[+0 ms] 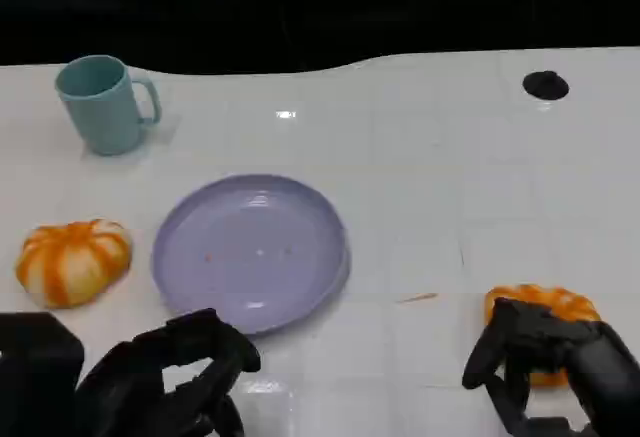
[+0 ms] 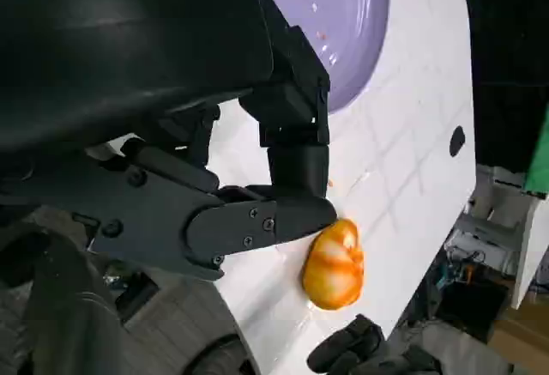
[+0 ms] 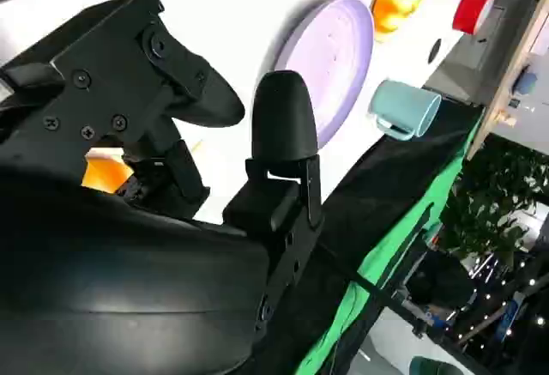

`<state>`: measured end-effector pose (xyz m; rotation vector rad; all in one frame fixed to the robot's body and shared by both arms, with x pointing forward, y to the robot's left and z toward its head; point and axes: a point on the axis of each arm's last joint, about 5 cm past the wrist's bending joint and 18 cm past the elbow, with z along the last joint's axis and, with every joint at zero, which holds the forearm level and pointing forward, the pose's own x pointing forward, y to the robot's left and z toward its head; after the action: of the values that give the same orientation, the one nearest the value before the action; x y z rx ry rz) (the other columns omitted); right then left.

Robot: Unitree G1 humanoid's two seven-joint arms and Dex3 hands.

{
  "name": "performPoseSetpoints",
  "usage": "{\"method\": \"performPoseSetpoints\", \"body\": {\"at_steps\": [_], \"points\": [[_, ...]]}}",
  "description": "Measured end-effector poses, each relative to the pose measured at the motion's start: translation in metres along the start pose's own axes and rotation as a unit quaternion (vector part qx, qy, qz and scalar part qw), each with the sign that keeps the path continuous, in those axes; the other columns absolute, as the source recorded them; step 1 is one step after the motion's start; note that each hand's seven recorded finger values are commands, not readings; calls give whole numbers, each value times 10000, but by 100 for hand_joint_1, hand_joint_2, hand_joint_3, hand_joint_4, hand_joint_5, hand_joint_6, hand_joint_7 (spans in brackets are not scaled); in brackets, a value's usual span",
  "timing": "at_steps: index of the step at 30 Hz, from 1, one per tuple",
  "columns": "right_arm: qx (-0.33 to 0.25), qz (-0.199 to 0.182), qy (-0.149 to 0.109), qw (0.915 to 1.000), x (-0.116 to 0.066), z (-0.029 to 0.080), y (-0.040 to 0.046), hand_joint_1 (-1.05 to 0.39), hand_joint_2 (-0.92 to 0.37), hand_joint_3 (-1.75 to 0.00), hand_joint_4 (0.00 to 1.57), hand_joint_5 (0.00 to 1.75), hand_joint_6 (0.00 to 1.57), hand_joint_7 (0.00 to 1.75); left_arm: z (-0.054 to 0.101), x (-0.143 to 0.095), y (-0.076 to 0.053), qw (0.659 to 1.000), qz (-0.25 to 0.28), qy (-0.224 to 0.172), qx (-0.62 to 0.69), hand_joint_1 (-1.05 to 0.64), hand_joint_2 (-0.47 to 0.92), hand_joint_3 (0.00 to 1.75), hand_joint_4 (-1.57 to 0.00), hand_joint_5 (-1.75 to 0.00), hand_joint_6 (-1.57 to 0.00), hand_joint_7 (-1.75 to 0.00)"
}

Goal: Grasp the bread from the table and place it into the plate.

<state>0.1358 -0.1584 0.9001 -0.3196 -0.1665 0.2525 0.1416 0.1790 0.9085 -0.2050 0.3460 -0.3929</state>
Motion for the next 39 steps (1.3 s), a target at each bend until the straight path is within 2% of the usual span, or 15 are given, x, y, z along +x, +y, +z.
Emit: {"method": "performPoseSetpoints", "body": {"at_steps": [25,28,33,38,39], "points": [[-11,-10,-47,10000,0,4,0,-9,-44,-129,89,175,76,140,2,-3,7,10000,13,-8,1,-44,92,49,-70,-175,-65,-140],[-8,-10,-47,10000,-1,4,0,-8,-44,-128,85,175,74,138,2,-3,7,10000,12,-8,1,-43,92,49,-70,-175,-65,-140],[37,-20,-63,10000,-1,5,-1,-8,-43,-125,70,157,69,117,0,-1,9,10000,15,-1,-4,-43,92,49,-70,-175,-65,-140],[43,-34,-91,9999,0,10,-1,-14,-37,-122,49,142,50,105,-7,1,14,10000,24,15,-12,-44,92,49,-69,-175,-65,-140],[42,-46,-100,9999,0,13,-2,-16,-39,-114,41,139,43,101,-7,2,14,10000,24,13,-12,-44,92,49,-69,-175,-64,-140]]}}
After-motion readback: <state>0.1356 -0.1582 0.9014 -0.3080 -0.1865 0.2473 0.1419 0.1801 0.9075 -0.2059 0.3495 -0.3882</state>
